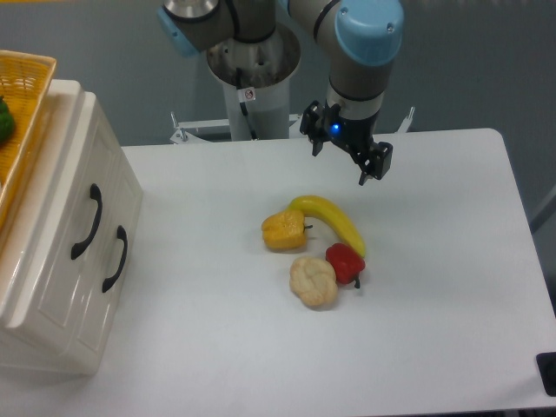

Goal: Slide open the top white drawer
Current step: 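Lower the open gripper slightly above the fruit on the table, then move the gripper toward the black handle of the upper cabinet drawer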

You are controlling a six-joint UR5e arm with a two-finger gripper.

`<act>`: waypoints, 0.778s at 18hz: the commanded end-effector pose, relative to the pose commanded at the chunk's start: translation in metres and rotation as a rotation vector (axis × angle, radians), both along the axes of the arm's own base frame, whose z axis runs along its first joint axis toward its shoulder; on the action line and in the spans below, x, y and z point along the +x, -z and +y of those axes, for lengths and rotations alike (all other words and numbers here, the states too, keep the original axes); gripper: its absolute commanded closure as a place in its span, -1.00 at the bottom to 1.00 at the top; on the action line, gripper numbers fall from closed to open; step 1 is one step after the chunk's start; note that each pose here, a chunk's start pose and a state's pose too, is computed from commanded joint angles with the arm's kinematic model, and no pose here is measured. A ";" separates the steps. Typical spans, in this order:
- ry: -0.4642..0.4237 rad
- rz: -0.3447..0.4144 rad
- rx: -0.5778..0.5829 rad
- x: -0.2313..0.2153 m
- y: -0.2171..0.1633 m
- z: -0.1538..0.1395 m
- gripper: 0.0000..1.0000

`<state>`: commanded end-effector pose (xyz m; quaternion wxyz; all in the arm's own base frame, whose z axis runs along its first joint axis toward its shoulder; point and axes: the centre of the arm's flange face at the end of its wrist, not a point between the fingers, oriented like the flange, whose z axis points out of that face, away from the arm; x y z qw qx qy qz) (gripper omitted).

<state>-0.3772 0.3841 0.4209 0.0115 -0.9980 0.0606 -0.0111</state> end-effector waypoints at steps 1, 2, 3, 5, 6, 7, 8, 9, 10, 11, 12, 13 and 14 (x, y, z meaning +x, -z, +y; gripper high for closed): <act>-0.032 0.000 0.001 0.000 -0.001 0.001 -1.00; -0.063 -0.005 0.009 0.001 -0.001 0.003 -1.00; -0.080 -0.015 0.023 0.002 0.000 0.007 -1.00; -0.097 -0.023 0.033 0.000 0.000 0.011 -1.00; -0.099 -0.027 0.040 0.000 0.000 0.011 -1.00; -0.109 -0.032 0.046 0.000 0.000 0.012 -1.00; -0.133 -0.032 0.051 0.000 -0.002 0.013 -1.00; -0.161 -0.037 0.055 0.002 -0.002 0.015 -1.00; -0.184 -0.039 0.056 0.005 -0.002 0.019 -1.00; -0.213 -0.041 0.054 0.005 -0.003 0.023 -1.00; -0.239 -0.045 0.053 0.006 -0.002 0.027 -1.00; -0.261 -0.048 0.052 0.010 -0.001 0.031 -1.00; -0.273 -0.050 0.050 0.012 -0.001 0.034 -1.00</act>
